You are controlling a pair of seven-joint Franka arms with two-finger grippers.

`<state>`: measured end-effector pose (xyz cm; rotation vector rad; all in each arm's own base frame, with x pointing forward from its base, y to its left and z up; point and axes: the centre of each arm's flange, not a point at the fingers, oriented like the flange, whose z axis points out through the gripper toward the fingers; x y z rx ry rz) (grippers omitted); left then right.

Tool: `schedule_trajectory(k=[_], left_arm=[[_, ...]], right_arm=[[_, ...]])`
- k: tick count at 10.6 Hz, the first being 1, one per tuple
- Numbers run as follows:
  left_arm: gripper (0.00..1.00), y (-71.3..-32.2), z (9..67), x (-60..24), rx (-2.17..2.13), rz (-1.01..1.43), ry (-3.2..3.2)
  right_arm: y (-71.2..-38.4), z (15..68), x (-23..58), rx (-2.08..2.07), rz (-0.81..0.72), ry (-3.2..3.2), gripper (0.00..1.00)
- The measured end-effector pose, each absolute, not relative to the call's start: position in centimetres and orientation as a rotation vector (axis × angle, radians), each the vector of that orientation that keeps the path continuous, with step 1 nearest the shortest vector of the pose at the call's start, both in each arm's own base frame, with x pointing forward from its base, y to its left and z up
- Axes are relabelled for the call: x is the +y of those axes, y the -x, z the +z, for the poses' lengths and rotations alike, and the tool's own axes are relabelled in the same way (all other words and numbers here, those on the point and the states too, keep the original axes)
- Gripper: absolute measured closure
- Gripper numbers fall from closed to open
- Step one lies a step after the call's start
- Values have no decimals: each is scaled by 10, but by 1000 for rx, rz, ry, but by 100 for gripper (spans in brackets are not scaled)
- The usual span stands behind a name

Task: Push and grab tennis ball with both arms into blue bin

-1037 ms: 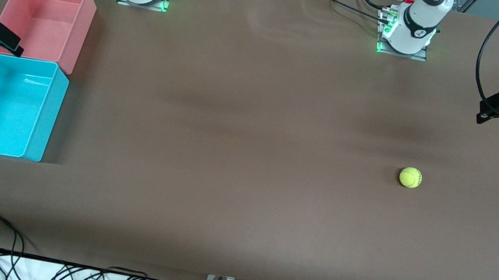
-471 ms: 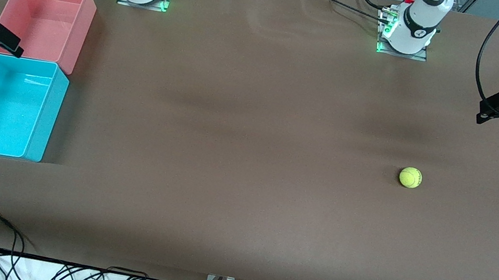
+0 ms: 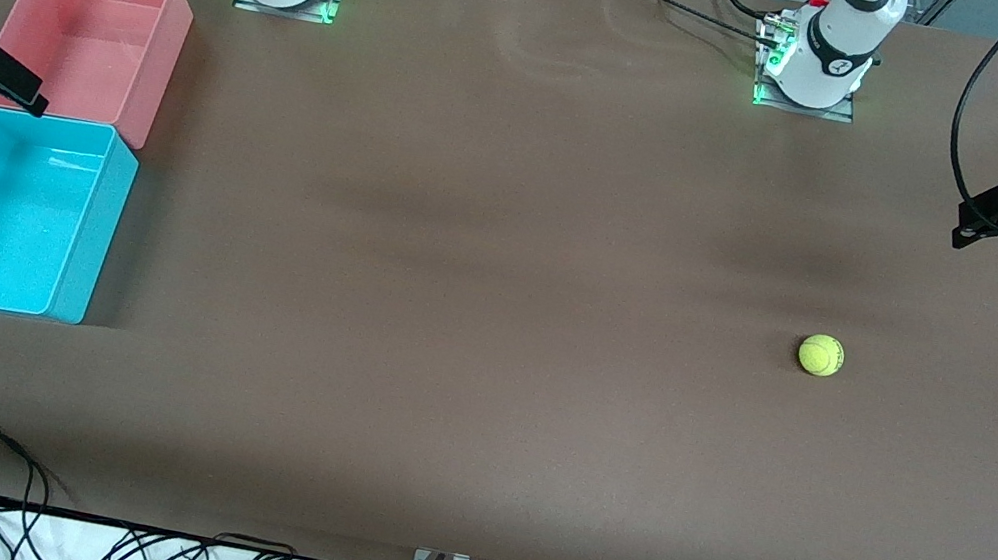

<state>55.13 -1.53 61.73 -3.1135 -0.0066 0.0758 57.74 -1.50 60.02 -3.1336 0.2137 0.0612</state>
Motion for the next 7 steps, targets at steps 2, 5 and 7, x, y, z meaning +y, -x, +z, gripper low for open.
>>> schedule_trajectory(k=[2, 5, 7], left_arm=[[0, -552, 617, -15, -8, 78, 3113], [0, -552, 615, -15, -9, 81, 3113], [0, -556, 607, -15, -8, 105, 3113]], right_arm=[[-578, 599, -15, 214, 64, 3134, 0], [-578, 599, -15, 214, 64, 3134, 0], [-578, 599, -15, 214, 64, 3134, 0]])
